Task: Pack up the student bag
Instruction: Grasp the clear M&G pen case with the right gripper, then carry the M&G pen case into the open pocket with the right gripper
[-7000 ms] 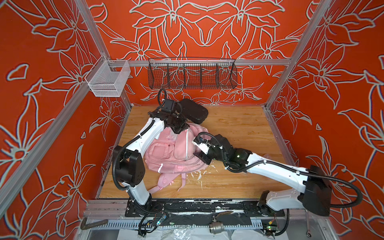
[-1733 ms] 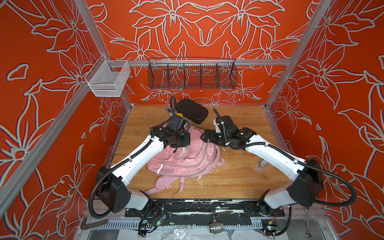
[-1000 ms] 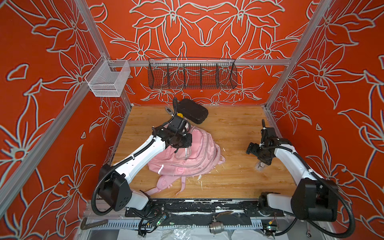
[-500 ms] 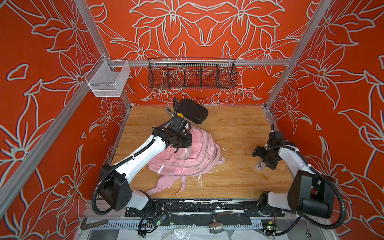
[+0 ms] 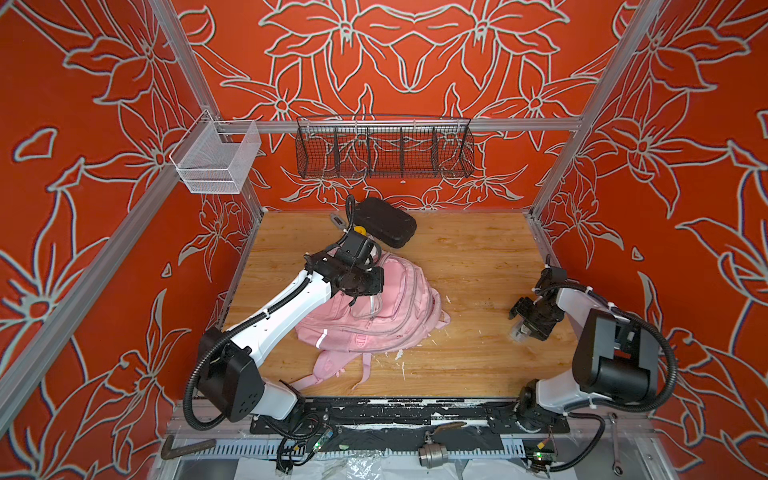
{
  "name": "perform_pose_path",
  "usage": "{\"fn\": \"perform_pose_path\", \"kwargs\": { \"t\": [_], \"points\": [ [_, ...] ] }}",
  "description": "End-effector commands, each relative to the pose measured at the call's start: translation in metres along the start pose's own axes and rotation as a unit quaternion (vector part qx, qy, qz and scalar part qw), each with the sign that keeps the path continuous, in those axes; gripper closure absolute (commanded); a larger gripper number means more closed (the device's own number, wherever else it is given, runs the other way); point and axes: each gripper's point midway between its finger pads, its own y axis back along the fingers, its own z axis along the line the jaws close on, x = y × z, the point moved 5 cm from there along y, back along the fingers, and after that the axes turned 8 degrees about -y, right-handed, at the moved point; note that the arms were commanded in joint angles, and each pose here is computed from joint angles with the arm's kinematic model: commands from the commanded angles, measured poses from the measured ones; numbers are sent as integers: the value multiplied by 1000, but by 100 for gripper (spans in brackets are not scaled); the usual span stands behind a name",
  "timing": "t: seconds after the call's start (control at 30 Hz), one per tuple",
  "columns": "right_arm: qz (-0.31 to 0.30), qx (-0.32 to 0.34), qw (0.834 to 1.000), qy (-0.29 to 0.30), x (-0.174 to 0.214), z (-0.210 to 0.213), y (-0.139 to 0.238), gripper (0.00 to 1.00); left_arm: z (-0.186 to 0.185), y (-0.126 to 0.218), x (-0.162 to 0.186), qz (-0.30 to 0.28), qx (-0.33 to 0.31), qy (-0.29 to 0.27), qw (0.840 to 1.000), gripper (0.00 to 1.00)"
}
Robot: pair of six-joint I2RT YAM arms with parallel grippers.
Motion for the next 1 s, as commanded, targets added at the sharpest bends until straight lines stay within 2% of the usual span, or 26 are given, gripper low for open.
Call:
{"fn": "perform_pose_path", "kwargs": {
  "t": [0.0,0.03,0.1,0.23,0.43,0.63,0.73,0.97],
  "points": [
    [10,6,1000,-2,-1,-3,-10,30,-1,10,-17,-49,0,-5,999,100],
    [14,8,1000,-2,-1,-3,-12,31,-1,10,-17,-49,0,-5,999,100],
    [24,6,1000,5,0,-2,-17,39,-2,12,-17,-51,0,-5,999,100],
    [28,2,1000,6,0,-1,-20,46,-1,14,-17,-53,-1,-2,999,100],
    [22,-26,999,21,-1,8,-4,58,0,19,-16,-59,-5,-1,998,100],
    [16,-133,987,88,5,50,39,63,-2,23,-19,-68,-3,-4,998,100],
    [5,-182,975,129,19,80,69,64,-3,26,-22,-70,-4,-7,997,100],
    [12,-321,921,222,96,157,126,69,-9,30,-31,-81,20,1,996,100]
  ]
}}
